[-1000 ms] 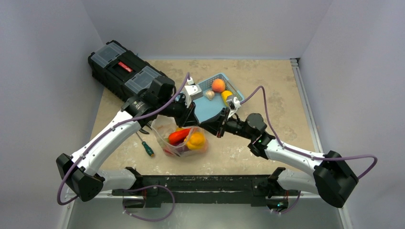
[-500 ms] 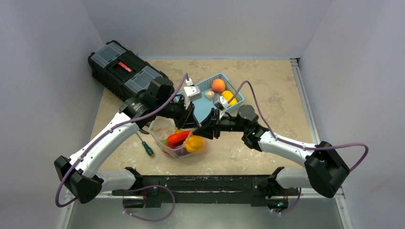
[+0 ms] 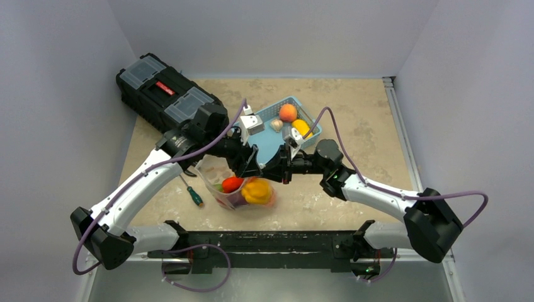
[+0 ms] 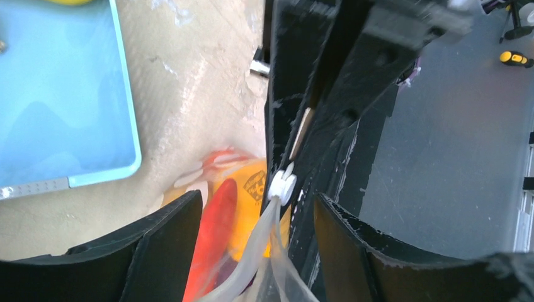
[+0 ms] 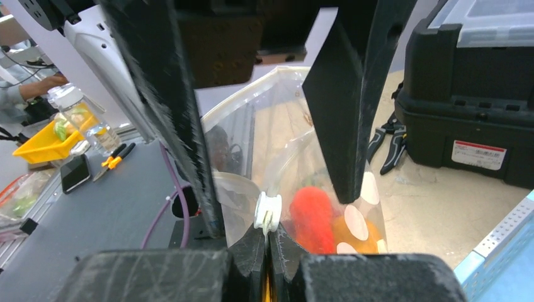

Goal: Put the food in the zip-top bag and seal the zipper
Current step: Zip the zipper food storage bag at the center of the board.

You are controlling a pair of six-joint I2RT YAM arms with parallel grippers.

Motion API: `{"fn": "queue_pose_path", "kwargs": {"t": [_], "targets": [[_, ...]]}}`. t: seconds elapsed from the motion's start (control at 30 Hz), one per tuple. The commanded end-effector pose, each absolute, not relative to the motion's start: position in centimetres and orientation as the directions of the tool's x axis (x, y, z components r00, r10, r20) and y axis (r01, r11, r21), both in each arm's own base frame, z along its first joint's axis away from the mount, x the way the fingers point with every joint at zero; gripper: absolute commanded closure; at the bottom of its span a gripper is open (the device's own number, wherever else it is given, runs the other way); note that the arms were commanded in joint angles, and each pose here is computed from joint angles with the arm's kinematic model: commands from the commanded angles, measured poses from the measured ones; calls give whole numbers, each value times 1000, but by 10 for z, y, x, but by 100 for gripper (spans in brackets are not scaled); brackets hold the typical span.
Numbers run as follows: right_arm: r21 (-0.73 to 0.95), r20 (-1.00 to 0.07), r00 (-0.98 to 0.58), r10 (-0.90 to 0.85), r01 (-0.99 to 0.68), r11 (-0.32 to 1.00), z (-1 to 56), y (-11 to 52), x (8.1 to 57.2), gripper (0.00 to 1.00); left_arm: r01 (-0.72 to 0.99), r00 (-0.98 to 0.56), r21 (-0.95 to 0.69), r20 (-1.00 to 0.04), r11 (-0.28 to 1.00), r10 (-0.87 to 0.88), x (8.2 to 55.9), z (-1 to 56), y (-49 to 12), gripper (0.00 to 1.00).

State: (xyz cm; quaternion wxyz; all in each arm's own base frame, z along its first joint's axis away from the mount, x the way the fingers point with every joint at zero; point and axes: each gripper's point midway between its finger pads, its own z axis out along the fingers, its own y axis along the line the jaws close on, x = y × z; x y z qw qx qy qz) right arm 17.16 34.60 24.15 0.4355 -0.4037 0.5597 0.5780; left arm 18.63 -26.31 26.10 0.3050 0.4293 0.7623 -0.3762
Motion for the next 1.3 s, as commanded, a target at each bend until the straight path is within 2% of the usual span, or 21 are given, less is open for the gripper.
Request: {"fn": "queue_pose_path", "kwargs": {"t": [0.0,0.47,0.53,0.57,0.67,0.77,0.83,0.93,1.27], "targets": [[190,-974,-185,129,-981,34,269,339,174,100,879,-458,-317,-771,356,442,182,247,-253,39],[210,-976,-206,65,-975,75,261,337,177,98,873,-445,-308,-821,378,358,188,258,-246,100],[264,-964,-263,24,-955,138,258,336,186,78,879,-430,-294,-829,376,358,189,259,-246,100],[301,-953,-304,4,-939,164,258,335,189,71,881,-423,-286,-833,377,356,189,260,-246,100],[425,-893,-449,-27,-863,273,259,330,196,57,889,-387,-244,-854,388,349,191,260,-244,100],[493,-850,-526,-44,-821,287,275,328,190,49,898,-340,-196,-877,394,339,190,260,-242,100],[547,-813,-582,-34,-781,302,284,327,188,41,902,-319,-174,-885,395,339,189,260,-241,100],[586,-770,-636,-46,-734,344,293,330,196,40,899,-310,-157,-887,410,342,190,257,-238,100],[644,-670,-736,-97,-641,418,300,338,205,52,884,-324,-149,-878,443,351,193,245,-235,100]]}}
